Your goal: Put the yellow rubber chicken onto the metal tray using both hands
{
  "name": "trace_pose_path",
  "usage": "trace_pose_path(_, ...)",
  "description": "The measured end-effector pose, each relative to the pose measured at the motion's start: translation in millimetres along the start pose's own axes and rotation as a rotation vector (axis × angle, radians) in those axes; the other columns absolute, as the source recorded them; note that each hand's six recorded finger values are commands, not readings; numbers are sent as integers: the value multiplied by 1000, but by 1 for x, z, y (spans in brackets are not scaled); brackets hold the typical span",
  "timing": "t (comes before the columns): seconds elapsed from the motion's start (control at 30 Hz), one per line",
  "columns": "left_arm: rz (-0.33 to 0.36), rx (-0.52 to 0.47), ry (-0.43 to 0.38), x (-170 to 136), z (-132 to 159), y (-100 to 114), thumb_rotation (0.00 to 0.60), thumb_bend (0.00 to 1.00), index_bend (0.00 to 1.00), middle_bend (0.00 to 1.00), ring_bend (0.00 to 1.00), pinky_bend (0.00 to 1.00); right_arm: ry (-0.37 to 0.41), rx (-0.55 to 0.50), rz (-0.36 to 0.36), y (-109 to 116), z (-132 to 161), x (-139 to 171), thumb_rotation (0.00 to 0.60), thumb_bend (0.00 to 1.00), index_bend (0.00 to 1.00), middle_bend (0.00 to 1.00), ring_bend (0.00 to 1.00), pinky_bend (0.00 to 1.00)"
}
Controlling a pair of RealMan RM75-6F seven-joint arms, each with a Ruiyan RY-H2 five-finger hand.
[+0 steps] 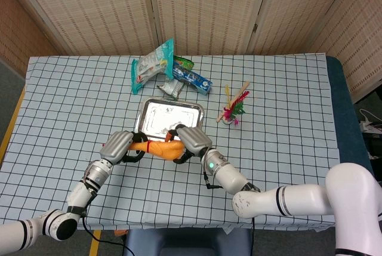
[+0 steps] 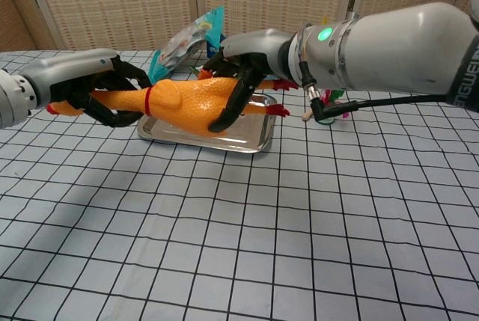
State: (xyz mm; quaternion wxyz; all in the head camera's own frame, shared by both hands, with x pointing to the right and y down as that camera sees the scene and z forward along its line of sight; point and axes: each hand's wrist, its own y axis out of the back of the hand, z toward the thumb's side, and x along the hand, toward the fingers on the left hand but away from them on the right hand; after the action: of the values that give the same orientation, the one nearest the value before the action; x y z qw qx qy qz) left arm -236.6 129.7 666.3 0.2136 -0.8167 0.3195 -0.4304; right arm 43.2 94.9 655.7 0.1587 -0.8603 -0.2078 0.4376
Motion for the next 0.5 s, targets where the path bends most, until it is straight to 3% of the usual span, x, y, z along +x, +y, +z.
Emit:
trace_pose_path(0.07,2,0,1,-1,0,1,600,667,830,688,449,406,3,6,-14,2,0,0,600,301,975,717,768,966)
trace_pose_path(0.13,4,-1,3,-1,0,2,600,665,830,689,450,407,7,17,-41,5,1,0,600,346,1000,769,834,1000)
trace_pose_path(0.37,10,2,5,-3,0,4,600,665,830,689,454,408,40,28,-65,8,5,3,600,398,1000,786,862,999)
trace_pose_path(0.43,12,3,6,-3,0,6,600,667,831,689,454,408,52,3,-72,9,5,5,600,382,846,698,700,853)
trace_pose_path(0.5,13,5,9,-3,-1,7,600,668,831,689,455,408,62,-1,-60,9,5,7,600,317,336,333,304,446)
